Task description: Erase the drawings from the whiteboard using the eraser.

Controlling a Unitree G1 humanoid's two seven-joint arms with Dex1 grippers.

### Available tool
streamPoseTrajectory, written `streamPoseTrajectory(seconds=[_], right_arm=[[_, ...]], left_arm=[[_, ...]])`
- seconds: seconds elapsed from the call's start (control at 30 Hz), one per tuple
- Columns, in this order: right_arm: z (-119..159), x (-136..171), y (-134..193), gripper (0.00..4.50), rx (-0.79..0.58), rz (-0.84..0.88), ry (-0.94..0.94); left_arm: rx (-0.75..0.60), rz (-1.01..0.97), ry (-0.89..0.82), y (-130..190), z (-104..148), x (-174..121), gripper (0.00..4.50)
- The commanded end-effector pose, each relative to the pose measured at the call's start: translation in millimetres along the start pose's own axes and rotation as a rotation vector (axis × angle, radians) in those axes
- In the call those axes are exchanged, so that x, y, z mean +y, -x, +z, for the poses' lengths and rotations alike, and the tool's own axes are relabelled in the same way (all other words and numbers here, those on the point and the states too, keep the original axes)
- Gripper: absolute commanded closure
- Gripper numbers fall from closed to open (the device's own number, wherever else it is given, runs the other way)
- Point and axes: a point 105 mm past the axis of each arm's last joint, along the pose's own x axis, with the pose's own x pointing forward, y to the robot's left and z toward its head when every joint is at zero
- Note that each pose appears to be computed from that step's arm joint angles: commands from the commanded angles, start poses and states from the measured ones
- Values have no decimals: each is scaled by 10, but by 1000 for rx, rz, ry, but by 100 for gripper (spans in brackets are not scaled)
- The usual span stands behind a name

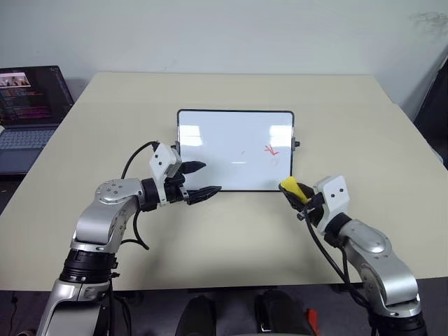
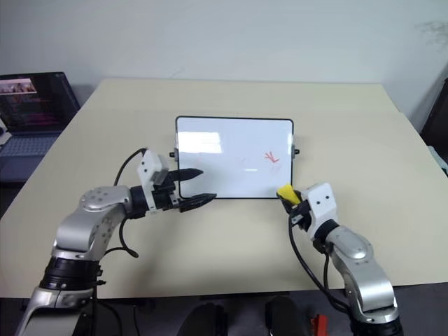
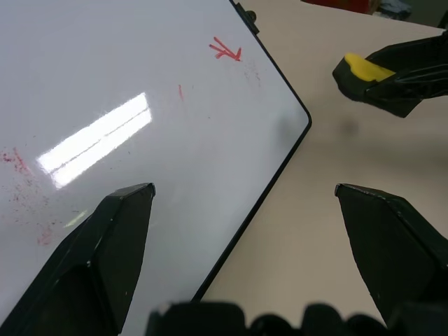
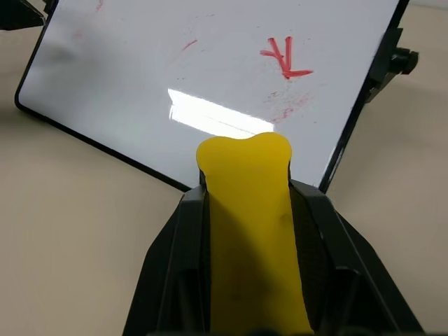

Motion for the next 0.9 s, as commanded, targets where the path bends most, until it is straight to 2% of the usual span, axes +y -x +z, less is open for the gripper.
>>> streamPoseTrajectory(seconds=[0.03, 0.33, 0.57, 0.7, 0.9], right_arm=[[186, 30, 15, 330, -77, -11, 35], [156, 85, -32, 330, -69, 11, 38], [556, -257, -368, 330, -156, -116, 142], [747, -310, -524, 330, -178, -118, 137], [735, -287, -770, 330, -96, -95, 76]], left_arm=[[-23, -24, -60, -18, 131, -6, 0], [-13, -19, -70, -37, 102, -11, 0], [-24, -46, -56, -75, 162, -61, 0], [-14, -63, -78, -89, 209, -74, 0], [8, -67, -84, -92, 178, -75, 0]])
